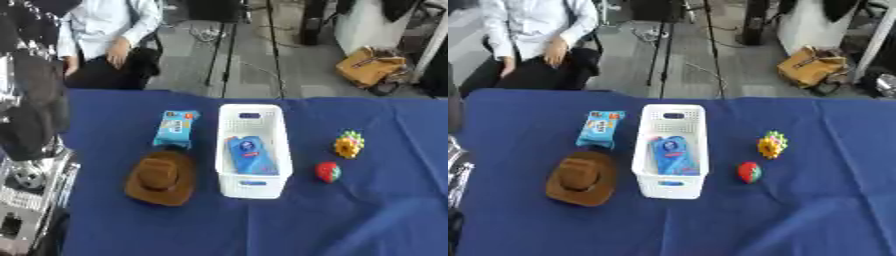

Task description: Pick up objects on the table and place them in the box.

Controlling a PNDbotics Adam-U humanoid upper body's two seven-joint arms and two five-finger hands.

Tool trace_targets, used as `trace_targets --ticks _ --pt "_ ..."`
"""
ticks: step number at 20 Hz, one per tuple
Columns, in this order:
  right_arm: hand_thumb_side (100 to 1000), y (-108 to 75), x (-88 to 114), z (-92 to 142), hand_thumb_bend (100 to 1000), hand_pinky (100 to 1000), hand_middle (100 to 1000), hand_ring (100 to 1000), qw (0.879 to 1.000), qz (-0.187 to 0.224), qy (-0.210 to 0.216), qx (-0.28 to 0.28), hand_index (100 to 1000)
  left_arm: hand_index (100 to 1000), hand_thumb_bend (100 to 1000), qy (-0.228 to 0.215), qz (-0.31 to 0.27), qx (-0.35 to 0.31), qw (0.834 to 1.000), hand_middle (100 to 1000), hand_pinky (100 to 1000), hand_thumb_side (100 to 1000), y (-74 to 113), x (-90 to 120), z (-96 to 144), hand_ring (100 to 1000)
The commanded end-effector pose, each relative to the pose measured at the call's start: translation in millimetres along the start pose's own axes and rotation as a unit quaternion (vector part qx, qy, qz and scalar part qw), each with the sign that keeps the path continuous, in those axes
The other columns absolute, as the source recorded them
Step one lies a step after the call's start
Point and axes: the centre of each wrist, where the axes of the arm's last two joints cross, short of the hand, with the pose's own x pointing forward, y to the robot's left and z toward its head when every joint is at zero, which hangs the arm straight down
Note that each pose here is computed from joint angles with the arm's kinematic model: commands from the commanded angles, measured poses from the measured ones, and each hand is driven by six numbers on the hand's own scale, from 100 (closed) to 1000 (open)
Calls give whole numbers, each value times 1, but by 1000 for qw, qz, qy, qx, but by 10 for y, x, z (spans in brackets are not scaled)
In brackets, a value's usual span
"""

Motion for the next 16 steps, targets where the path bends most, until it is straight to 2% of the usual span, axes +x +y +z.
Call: trace_targets --ticks 1,10,16 --pt "910 -54 -145 -69 430 846 883 882 999 22 10 43 892 860 100 -14 -1 -12 1000 799 837 900 19 43 -75 759" --pt "865 178 -71 -439 412 862 934 906 989 48 -15 137 908 858 100 -11 2 -17 1000 799 837 899 10 42 -67 759" --pt "842 321 -3 -677 411 878 961 928 978 59 -43 196 933 857 100 -10 4 -20 1000 799 838 899 3 42 -62 760"
